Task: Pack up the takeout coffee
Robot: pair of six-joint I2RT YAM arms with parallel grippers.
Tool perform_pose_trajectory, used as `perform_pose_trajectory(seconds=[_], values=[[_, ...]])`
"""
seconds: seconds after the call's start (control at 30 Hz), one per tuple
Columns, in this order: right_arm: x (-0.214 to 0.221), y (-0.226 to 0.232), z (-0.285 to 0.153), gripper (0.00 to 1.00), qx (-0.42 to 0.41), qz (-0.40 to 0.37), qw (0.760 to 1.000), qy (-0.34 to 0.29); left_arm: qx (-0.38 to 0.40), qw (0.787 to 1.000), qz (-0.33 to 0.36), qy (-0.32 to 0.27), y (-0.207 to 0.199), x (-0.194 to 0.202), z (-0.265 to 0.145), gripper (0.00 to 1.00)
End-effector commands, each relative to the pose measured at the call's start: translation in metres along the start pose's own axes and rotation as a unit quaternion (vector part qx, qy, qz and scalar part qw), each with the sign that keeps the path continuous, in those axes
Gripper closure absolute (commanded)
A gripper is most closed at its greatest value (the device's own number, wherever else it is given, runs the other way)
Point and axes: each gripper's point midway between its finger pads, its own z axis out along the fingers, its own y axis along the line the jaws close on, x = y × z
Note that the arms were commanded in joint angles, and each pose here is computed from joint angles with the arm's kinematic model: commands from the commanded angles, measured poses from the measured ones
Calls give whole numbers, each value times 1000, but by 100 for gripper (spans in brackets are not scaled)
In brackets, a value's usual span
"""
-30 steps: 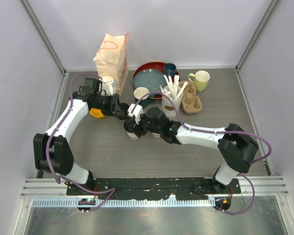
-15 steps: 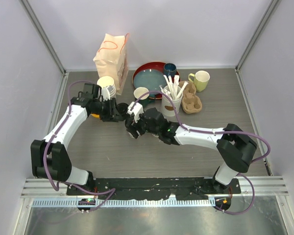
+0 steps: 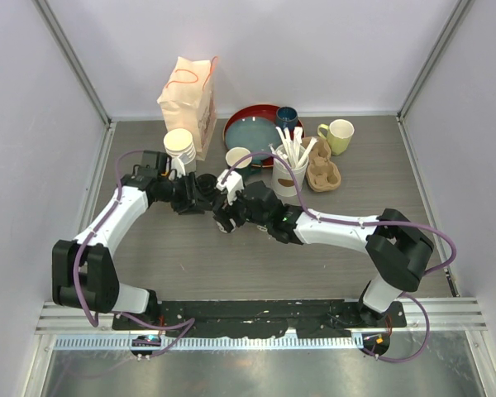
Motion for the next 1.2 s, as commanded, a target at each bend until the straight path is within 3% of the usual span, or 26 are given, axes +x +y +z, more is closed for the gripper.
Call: perform_pose_trajectory(seconds=[0.0, 0.47, 0.73, 0.9, 1.17], values=[[-21, 4, 1, 26, 2, 6, 1000, -22, 35, 999, -5, -7, -11, -4, 2, 59], [-47, 12, -8, 23, 0, -5, 999, -41, 33, 999, 2, -8, -13, -3, -5, 64], [-97, -8, -21, 25, 12, 22, 999, -46, 30, 999, -41, 0, -11, 3, -9, 67], [-84, -44, -14, 30, 26, 87, 996, 0, 35, 997, -62, 5, -9, 8, -4, 67], [-41, -44, 5, 36, -17, 144, 988, 58, 61, 995, -82, 13, -13, 12, 2, 66]])
